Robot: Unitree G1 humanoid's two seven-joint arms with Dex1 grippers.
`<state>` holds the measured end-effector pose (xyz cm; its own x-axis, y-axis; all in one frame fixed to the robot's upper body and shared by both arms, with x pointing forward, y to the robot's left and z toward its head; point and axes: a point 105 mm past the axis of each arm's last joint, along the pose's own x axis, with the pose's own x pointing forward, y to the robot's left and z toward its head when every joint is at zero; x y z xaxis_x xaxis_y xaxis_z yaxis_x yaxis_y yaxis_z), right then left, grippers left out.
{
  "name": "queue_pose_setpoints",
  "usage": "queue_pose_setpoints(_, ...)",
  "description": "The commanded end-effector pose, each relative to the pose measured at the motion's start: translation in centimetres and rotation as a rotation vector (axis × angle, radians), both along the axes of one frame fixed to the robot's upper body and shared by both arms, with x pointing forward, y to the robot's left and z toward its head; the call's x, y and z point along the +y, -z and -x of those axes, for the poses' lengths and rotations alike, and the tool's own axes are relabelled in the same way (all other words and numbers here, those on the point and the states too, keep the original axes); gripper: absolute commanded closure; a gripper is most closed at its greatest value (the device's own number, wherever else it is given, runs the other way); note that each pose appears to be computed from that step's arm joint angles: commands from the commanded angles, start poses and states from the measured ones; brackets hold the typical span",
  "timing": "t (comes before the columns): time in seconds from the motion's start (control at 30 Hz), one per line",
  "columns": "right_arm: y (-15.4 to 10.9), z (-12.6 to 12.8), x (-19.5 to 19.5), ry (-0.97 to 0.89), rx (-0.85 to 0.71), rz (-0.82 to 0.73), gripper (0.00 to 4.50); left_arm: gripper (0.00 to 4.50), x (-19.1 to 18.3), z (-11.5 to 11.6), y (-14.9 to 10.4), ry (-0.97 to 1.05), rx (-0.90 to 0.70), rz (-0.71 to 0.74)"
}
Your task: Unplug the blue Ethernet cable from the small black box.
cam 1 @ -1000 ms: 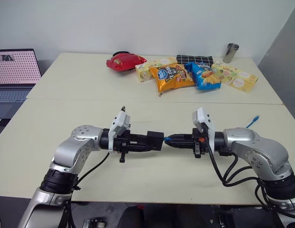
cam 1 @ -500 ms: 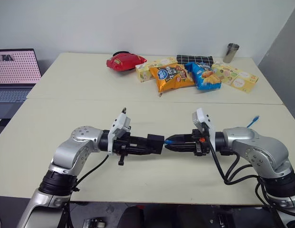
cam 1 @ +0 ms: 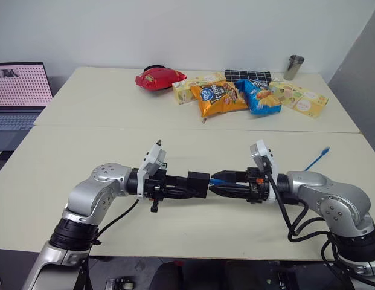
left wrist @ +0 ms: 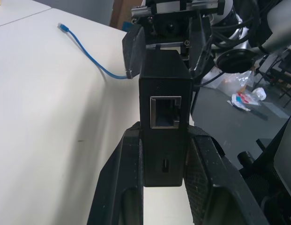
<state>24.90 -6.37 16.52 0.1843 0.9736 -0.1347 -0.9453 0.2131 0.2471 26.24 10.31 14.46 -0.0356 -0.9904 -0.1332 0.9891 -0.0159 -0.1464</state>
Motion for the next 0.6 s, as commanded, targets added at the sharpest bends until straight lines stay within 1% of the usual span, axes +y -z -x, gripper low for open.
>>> queue_pose_setpoints(0.03, -1.01, 0.37, 0.03, -0.014, -0.046, -0.023, 2.33, 3.71, 0.01, 0.12, -0.89, 0.000, -0.026, 0.029)
queue_pose_setpoints(0.1, -1.05, 0.32, 0.00, -0.014, -0.045, -0.023, 2.33, 3.71, 0.01, 0.11, -0.85, 0.000, -0.025, 0.027)
queue_pose_setpoints(0.17, -1.11, 0.27, -0.03, -0.014, -0.044, -0.025, 2.70, 3.71, 0.00, 0.13, -0.79, 0.001, -0.025, 0.026)
queue_pose_setpoints(0.2, -1.14, 0.26, -0.04, -0.015, -0.043, -0.027, 2.73, 3.71, 0.01, 0.16, -0.74, 0.001, -0.025, 0.024)
queue_pose_setpoints(0.37, -1.32, 0.31, -0.05, -0.023, -0.036, -0.034, 4.00, 3.71, 0.13, 0.33, -0.42, 0.005, -0.026, 0.014)
queue_pose_setpoints(0.43, -1.37, 0.42, -0.04, -0.035, -0.029, -0.034, 4.38, 3.71, 0.16, 0.43, -0.28, 0.011, -0.028, 0.007)
queue_pose_setpoints(0.47, -1.38, 0.49, -0.03, -0.039, -0.026, -0.034, 4.44, 3.71, 0.17, 0.48, -0.24, 0.013, -0.030, 0.005)
queue_pose_setpoints(0.6, -1.27, 0.67, -0.02, -0.057, -0.017, -0.023, 4.44, 3.71, 0.04, 0.81, -0.18, 0.034, -0.030, -0.002)
